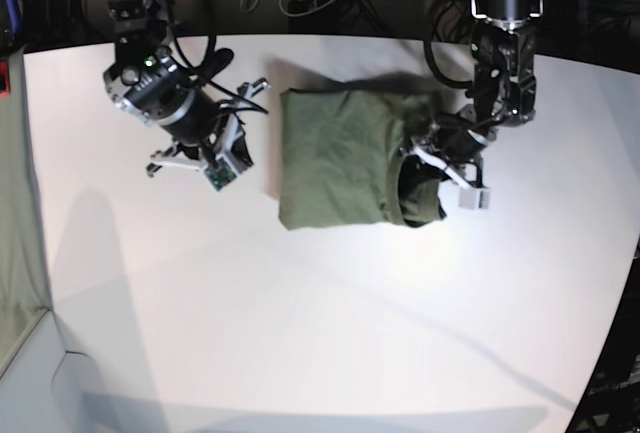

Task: Layout the t-shirt on the table in an organized manner, then fold the t-shirt properly
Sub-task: 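Press and smooth the folded shirt with the left gripper, squaring its edges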

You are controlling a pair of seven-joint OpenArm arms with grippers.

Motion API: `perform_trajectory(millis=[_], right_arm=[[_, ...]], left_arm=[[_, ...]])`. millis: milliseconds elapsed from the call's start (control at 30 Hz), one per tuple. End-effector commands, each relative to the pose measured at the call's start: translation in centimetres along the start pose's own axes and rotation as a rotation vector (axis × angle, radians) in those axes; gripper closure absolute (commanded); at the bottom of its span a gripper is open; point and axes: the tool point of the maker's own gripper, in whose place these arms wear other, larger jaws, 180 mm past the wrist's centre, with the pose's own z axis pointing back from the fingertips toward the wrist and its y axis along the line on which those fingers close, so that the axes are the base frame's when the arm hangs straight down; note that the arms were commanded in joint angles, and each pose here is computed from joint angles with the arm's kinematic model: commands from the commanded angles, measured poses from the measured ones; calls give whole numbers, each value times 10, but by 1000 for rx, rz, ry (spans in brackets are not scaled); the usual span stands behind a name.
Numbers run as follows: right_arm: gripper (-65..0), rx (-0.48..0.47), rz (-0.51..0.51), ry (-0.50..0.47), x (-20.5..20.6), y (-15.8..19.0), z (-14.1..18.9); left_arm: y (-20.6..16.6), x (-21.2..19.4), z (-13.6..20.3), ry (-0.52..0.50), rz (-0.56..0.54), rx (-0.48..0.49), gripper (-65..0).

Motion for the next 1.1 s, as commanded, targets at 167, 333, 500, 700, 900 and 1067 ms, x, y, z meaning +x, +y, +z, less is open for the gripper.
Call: perform_trajectory(millis=[167, 333, 500, 700, 900, 1067], right_arm=[[0, -36, -11, -34, 3, -12, 11], [0, -89, -35, -22, -4, -31, 18], [0, -130, -55, -9, -11, -45, 23], [0, -150, -78, 16, -25, -50, 29], [0, -237, -121, 43, -40, -77, 43], [0, -317, -159, 63, -54, -101, 59]], left_arm=[[7, -2, 5, 149, -215, 48, -2], [-12, 22, -5, 219, -452, -12, -2], [-41, 32, -22, 271, -624, -86, -2], [-94, 38, -48, 319, -853, -194, -2], [-142, 9, -72, 367, -1156, -255, -2], [-176, -22, -84, 405, -1427, -322, -2]])
